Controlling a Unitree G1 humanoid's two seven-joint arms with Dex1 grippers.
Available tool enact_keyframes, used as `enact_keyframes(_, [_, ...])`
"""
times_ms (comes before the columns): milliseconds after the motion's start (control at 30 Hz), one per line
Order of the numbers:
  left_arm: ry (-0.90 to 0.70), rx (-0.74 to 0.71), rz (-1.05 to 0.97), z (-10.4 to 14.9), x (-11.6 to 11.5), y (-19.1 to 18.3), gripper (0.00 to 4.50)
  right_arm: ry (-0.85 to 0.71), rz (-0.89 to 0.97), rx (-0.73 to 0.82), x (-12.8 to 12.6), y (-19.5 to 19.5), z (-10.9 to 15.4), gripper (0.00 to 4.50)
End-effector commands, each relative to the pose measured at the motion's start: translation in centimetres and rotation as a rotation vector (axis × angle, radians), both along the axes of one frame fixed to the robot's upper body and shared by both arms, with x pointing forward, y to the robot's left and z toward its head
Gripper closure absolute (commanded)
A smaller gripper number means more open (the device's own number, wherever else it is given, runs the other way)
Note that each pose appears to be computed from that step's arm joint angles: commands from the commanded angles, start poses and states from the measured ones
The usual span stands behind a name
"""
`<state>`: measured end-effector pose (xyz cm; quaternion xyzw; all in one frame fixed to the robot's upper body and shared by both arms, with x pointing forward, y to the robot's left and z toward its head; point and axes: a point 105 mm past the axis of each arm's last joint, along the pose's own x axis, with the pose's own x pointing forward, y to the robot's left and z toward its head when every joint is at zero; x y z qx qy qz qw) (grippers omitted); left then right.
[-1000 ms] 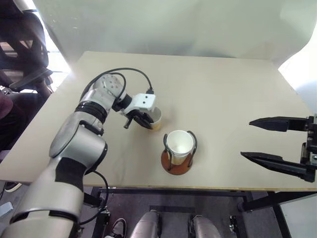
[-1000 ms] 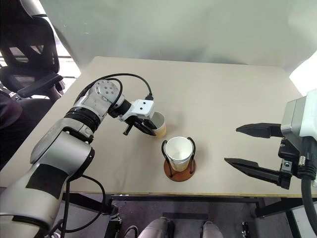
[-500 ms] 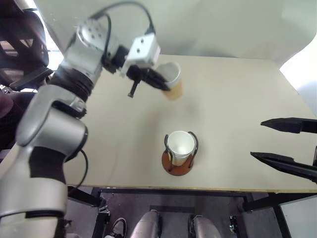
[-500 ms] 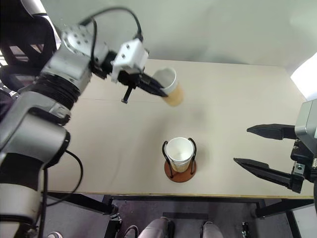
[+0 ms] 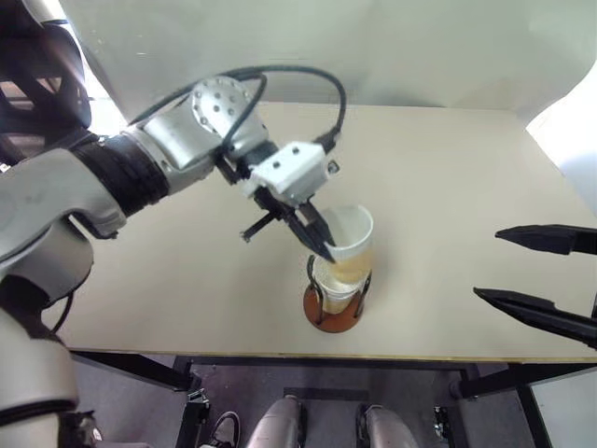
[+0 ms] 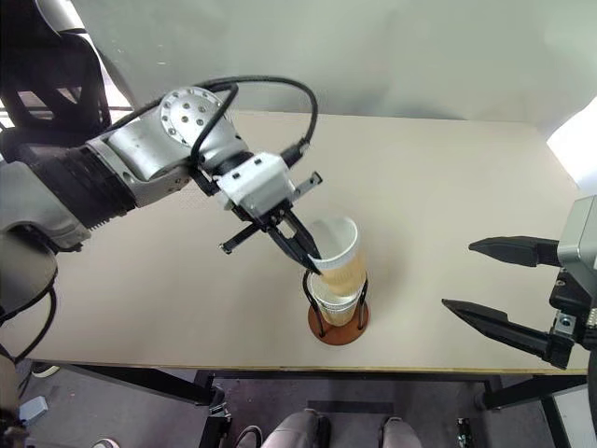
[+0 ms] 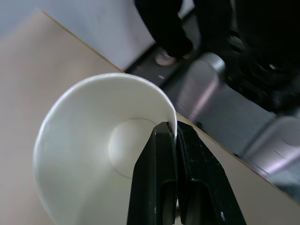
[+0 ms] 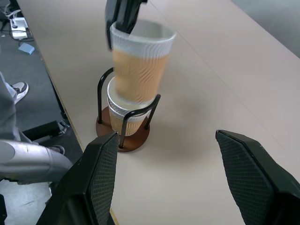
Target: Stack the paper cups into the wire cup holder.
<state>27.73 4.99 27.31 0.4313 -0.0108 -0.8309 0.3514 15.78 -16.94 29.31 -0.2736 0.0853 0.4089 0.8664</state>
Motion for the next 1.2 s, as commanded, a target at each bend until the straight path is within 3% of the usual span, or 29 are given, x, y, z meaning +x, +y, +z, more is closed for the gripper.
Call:
enact_keyframes(33, [-0.060, 0.011, -0.063, 0.9, -0.4, -0.1, 4.45, -0.047, -0.013, 0.003, -0.3, 0.0, 0.7, 1.12])
enact_keyframes(667, [-0.038, 0.064, -0.049, -0.4, 0.4, -0.2, 4.45, -0.042, -0.016, 0.018, -0.5, 0.4, 0.6, 1.12])
enact_keyframes(767, [-0.013, 0.063, -0.036, -0.3, 0.3, -0.4, 3.80, -0.041, -0.015, 0.019, -0.4, 0.4, 0.6, 1.12])
enact_keyframes(1100, [-0.013, 0.002, -0.039, 0.3, 0.4, -0.8, 0.23, -0.035, -0.008, 0.026, -0.2, 0.3, 0.6, 1.12])
enact_keyframes(1200, [0.023, -0.132, 0.020, 2.5, 1.0, -1.2, 0.03, -0.033, -0.002, 0.031, 0.0, 0.2, 0.6, 1.12])
